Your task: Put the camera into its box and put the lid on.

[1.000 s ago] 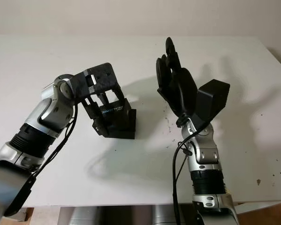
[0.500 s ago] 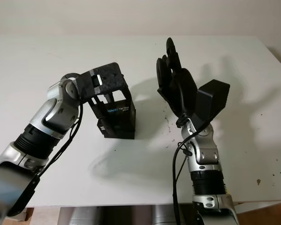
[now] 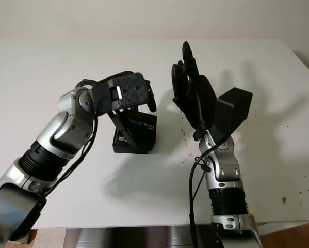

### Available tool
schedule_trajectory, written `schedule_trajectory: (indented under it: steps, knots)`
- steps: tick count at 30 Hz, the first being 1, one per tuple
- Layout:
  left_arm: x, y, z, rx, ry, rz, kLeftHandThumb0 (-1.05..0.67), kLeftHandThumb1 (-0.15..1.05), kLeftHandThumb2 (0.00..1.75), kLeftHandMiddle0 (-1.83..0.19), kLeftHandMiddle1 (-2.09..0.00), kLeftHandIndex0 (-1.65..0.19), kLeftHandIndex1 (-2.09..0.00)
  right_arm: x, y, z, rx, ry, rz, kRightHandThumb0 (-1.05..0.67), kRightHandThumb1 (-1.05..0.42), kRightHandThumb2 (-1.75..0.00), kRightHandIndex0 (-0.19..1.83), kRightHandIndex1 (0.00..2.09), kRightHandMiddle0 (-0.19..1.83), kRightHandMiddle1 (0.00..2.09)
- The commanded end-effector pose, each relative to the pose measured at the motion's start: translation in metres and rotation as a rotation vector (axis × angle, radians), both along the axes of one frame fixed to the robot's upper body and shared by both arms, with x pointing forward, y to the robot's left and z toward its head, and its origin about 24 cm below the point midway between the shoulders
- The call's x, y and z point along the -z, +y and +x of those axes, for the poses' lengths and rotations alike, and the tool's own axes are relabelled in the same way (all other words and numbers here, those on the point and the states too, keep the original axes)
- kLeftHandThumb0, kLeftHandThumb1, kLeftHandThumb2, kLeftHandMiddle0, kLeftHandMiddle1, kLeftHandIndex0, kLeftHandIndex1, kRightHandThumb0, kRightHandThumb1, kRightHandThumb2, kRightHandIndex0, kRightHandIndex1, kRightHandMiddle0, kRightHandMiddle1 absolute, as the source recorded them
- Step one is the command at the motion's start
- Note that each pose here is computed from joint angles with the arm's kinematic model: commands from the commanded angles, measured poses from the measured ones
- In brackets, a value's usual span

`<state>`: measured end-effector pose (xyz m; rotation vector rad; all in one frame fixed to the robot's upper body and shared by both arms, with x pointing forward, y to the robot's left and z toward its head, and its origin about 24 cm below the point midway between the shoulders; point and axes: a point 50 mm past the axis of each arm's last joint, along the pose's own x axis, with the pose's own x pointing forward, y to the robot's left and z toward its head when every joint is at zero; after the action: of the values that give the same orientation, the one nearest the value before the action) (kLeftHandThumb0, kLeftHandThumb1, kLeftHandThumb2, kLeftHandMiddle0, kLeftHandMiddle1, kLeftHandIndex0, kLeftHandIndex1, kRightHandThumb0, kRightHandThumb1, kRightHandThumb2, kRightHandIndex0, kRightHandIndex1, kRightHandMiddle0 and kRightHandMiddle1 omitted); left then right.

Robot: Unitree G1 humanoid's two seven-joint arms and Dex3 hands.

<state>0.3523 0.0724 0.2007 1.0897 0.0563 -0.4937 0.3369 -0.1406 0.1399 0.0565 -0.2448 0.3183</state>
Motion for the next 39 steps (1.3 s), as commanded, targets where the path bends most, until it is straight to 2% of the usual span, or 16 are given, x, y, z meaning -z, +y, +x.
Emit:
schedule_trajectory:
  steps: [1, 4, 11, 15, 18, 22, 25, 29, 33, 37, 39]
  knots:
    - [0.004, 0.005, -0.001, -0.007, 0.005, 0.022, -0.19, 0.89, 0.05, -0.26, -1.57, -0.40, -1.34, -0.002, 0.000, -0.002, -0.002, -0.009, 0.000, -0.73, -1.05, -0.58, -0.19, 0.00, -0.19, 0.00]
    - [0.007, 0.010, 0.000, -0.018, 0.013, 0.028, -0.17, 0.90, 0.06, -0.32, -1.60, -0.44, -1.30, -0.003, -0.001, -0.003, -0.002, -0.008, -0.008, -0.72, -1.05, -0.58, -0.19, 0.00, -0.19, 0.00]
    - [0.012, 0.022, -0.001, -0.049, 0.002, 0.044, -0.16, 0.90, 0.05, -0.48, -1.69, -0.38, -1.36, -0.003, -0.003, -0.003, -0.006, -0.004, -0.012, -0.72, -1.05, -0.58, -0.19, 0.00, -0.19, 0.00]
    - [0.013, 0.032, 0.000, -0.067, -0.007, 0.063, -0.16, 0.90, 0.05, -0.49, -1.66, -0.39, -1.40, -0.004, -0.004, -0.003, -0.012, -0.007, -0.013, -0.72, -1.05, -0.59, -0.19, 0.00, -0.19, 0.00]
    - [0.012, 0.039, -0.001, -0.080, -0.004, 0.058, -0.15, 0.90, 0.06, -0.39, -1.63, -0.38, -1.39, -0.004, -0.005, -0.002, -0.013, -0.009, -0.018, -0.73, -1.05, -0.58, -0.19, 0.00, -0.19, 0.00]
    - [0.009, 0.046, 0.000, -0.089, -0.015, 0.024, -0.13, 0.90, 0.05, -0.49, -1.47, -0.39, -1.34, -0.004, -0.005, -0.001, -0.022, -0.005, -0.016, -0.72, -1.05, -0.59, -0.19, 0.00, -0.19, 0.00]
    - [0.006, 0.049, 0.001, -0.101, -0.023, -0.002, -0.14, 0.90, 0.05, -0.51, -1.43, -0.42, -1.34, -0.004, -0.004, 0.000, -0.024, -0.007, -0.019, -0.72, -1.05, -0.59, -0.19, 0.00, -0.19, 0.00]
    - [0.002, 0.052, 0.002, -0.114, -0.031, -0.022, -0.14, 0.91, 0.06, -0.43, -1.42, -0.38, -1.38, -0.004, -0.004, -0.001, -0.024, -0.010, -0.025, -0.72, -1.05, -0.59, -0.19, 0.00, -0.19, 0.00]
    - [0.000, 0.053, 0.003, -0.137, -0.025, -0.066, -0.14, 0.92, 0.06, -0.47, -1.41, -0.35, -1.38, -0.004, -0.005, 0.000, -0.027, -0.004, -0.024, -0.72, -1.05, -0.60, -0.19, 0.00, -0.19, 0.00]
    - [-0.007, 0.051, 0.004, -0.146, -0.038, -0.113, -0.14, 0.93, 0.06, -0.51, -1.36, -0.36, -1.34, -0.003, -0.005, -0.001, -0.025, -0.003, -0.026, -0.71, -1.05, -0.59, -0.19, 0.00, -0.19, 0.00]
    - [-0.013, 0.048, 0.005, -0.133, -0.065, -0.127, -0.15, 0.93, 0.05, -0.50, -1.40, -0.39, -1.35, -0.002, -0.005, 0.000, -0.026, -0.002, -0.028, -0.71, -1.05, -0.59, -0.19, 0.00, -0.19, 0.00]
